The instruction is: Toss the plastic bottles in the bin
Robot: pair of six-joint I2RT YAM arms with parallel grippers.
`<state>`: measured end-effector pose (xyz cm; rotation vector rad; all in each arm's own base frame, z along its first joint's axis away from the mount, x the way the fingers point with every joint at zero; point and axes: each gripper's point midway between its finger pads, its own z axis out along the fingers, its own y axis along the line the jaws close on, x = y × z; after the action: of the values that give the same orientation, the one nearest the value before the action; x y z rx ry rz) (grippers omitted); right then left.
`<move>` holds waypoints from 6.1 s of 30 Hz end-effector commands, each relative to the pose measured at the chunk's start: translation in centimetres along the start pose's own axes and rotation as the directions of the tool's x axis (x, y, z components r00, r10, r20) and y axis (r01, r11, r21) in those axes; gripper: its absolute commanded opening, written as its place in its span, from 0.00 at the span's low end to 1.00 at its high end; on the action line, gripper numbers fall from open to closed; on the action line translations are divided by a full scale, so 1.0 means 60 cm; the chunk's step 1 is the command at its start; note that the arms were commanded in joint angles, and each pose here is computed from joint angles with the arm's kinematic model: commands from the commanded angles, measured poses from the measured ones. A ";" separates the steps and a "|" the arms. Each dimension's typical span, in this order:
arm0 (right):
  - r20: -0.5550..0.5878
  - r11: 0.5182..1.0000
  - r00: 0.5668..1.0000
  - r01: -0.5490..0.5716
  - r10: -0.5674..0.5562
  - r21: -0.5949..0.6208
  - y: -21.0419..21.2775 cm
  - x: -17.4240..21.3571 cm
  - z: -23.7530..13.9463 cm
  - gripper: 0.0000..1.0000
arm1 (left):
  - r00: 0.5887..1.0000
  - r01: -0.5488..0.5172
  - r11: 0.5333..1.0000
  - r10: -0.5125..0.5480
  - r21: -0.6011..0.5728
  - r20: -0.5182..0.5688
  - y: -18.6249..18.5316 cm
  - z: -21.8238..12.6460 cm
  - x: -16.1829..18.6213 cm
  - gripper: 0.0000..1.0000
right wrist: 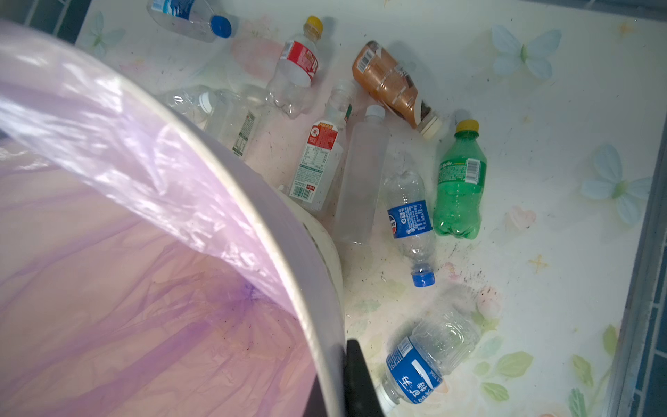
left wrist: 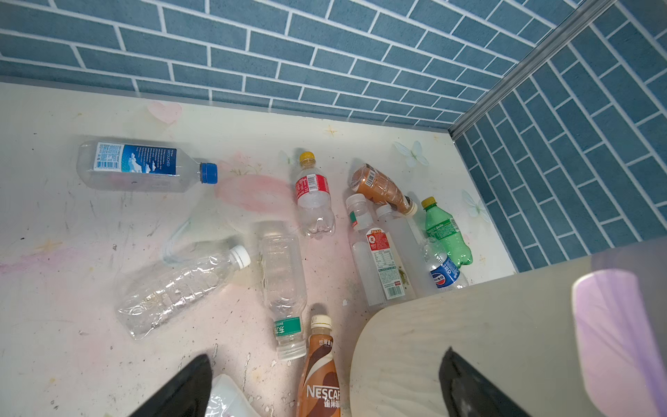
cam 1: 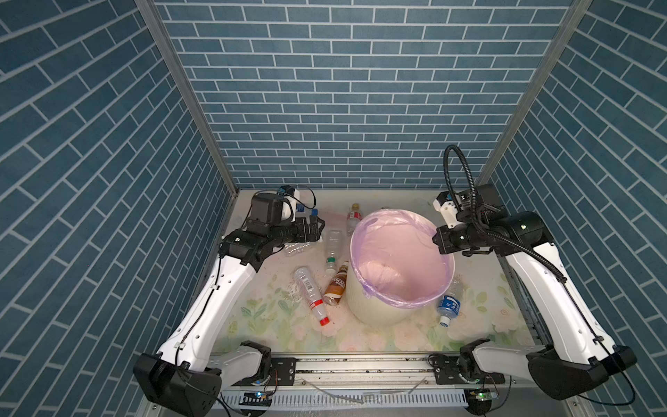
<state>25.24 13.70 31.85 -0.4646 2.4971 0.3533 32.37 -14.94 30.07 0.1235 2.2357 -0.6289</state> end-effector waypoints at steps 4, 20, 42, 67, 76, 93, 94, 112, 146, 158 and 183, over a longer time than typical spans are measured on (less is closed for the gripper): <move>0.216 1.000 0.976 -0.014 0.010 0.017 0.007 -0.078 -0.098 0.00 | 0.999 -0.036 0.999 0.036 0.007 0.040 -0.008 -0.011 -0.012 0.99; 0.442 0.919 0.892 -0.249 0.095 0.306 -0.148 -0.246 -0.167 0.00 | 0.983 -0.098 0.993 0.087 0.062 0.162 -0.061 -0.010 -0.063 0.99; 0.579 0.595 0.771 -0.604 0.267 0.530 -0.468 -0.264 -0.150 0.00 | 0.959 -0.276 0.955 0.265 0.109 0.104 -0.131 0.051 -0.028 0.99; 0.459 0.628 0.786 -0.611 0.413 0.482 -0.525 -0.226 0.009 0.00 | 0.950 -0.312 0.946 0.309 0.085 0.049 -0.134 0.075 -0.006 0.99; 0.413 0.662 0.783 -0.617 0.465 0.426 -0.518 -0.227 0.057 0.00 | 0.949 -0.315 0.947 0.312 0.060 0.042 -0.125 0.078 -0.003 0.99; 0.276 0.746 0.850 -0.527 0.450 0.408 -0.469 -0.251 0.154 0.00 | 0.947 -0.320 0.946 0.319 0.050 0.025 -0.121 0.084 0.001 0.99; 0.269 0.750 0.854 -0.521 0.446 0.408 -0.466 -0.252 0.159 0.00 | 0.947 -0.323 0.945 0.322 0.048 0.024 -0.121 0.085 0.000 0.99; 0.149 0.836 0.908 -0.418 0.391 0.355 -0.376 -0.265 0.257 0.00 | 0.944 -0.329 0.944 0.329 0.029 0.009 -0.117 0.090 0.004 0.99; 0.087 0.908 0.967 -0.256 0.241 0.330 -0.274 -0.291 0.295 0.13 | 0.971 -0.238 0.968 0.240 -0.084 0.013 -0.074 0.076 -0.010 0.99; 0.156 0.914 0.964 -0.257 0.217 0.315 -0.269 -0.320 0.268 0.43 | 0.972 -0.229 0.966 0.235 -0.122 0.032 -0.060 0.072 -0.015 0.99; 0.380 0.913 0.913 -0.274 0.148 0.302 -0.248 -0.386 0.112 0.98 | 0.979 -0.145 0.976 0.165 -0.164 0.116 -0.048 0.032 -0.031 0.99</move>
<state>53.90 8.89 31.71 0.0101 2.3328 0.0430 34.01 -18.98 30.75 0.2199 2.1229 -0.3821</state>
